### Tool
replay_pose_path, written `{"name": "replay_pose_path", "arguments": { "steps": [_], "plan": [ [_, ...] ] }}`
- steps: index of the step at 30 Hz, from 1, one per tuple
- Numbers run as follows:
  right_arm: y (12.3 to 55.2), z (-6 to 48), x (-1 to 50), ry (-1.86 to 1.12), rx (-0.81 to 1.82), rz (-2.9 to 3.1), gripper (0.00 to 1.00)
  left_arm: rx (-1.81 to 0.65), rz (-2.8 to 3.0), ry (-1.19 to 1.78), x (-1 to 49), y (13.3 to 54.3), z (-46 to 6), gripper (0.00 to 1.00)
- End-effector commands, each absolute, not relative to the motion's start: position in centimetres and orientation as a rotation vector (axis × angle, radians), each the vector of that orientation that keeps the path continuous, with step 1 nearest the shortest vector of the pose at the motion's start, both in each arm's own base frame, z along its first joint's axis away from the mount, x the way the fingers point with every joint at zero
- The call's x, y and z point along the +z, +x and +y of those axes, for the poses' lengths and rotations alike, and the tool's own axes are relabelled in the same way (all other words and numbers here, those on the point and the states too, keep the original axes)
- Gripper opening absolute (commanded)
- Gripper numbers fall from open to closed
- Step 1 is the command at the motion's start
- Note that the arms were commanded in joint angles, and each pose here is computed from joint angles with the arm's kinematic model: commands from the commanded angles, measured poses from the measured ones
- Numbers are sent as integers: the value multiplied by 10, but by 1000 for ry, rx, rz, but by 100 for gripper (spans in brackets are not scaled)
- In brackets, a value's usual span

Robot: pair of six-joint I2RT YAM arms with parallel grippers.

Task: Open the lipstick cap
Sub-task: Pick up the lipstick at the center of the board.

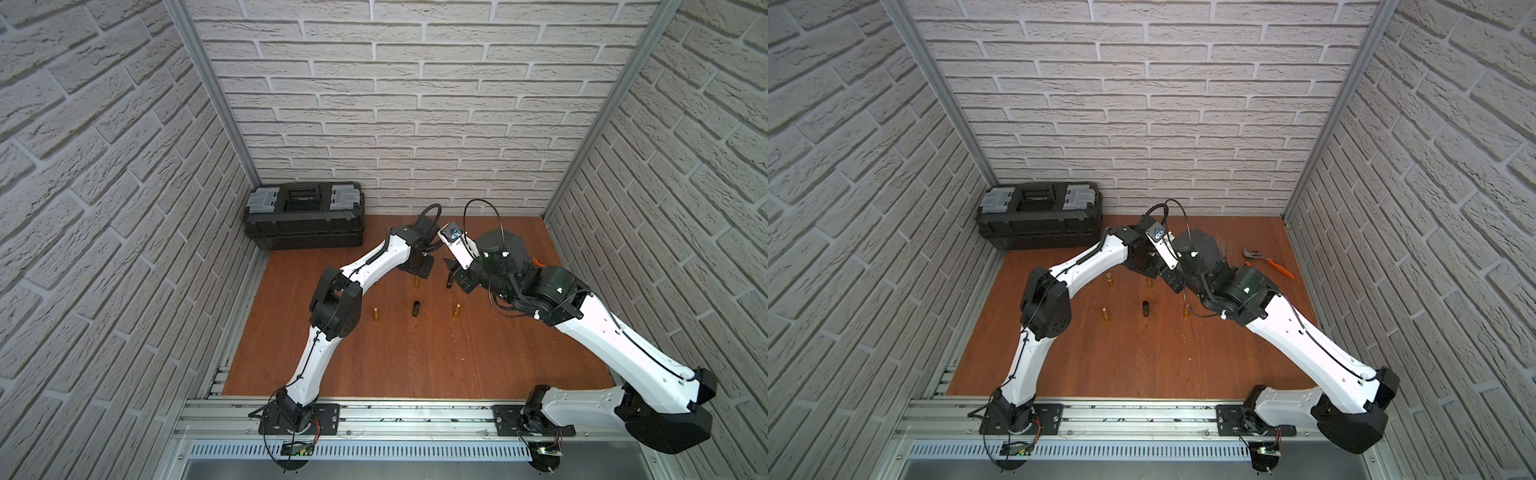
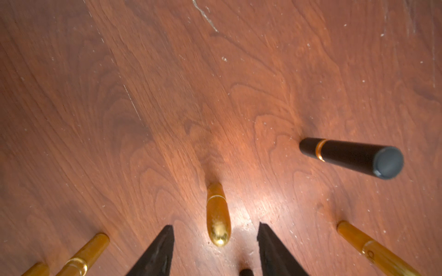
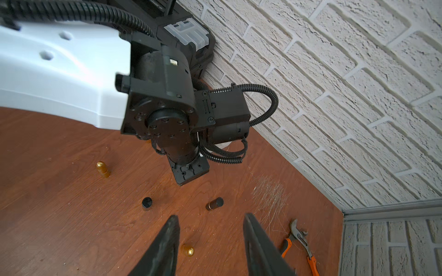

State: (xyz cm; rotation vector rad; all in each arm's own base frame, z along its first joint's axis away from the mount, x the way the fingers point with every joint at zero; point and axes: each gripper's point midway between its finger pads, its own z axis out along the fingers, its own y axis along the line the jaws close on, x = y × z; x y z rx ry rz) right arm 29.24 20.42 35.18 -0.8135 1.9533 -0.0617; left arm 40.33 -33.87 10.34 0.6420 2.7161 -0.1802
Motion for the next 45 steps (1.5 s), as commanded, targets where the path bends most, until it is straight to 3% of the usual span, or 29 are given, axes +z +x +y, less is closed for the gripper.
{"name": "replay_pose_path", "arguments": {
  "steps": [1,23,30,38,45],
  "plan": [
    [291,200,351,-807,-78,1949,46,-130,2746,661,91,404,-333,55],
    [296,205,334,-824,-90,1973,45,-153,2791,662,72,402,-340,27],
    [296,206,335,-818,-83,1971,45,-178,2802,656,78,400,-338,7],
    [293,224,322,-878,6,2003,44,-552,2754,431,171,404,-302,4],
    [301,249,325,-920,89,1977,43,-1057,2673,291,263,371,-265,4]
  ]
}}
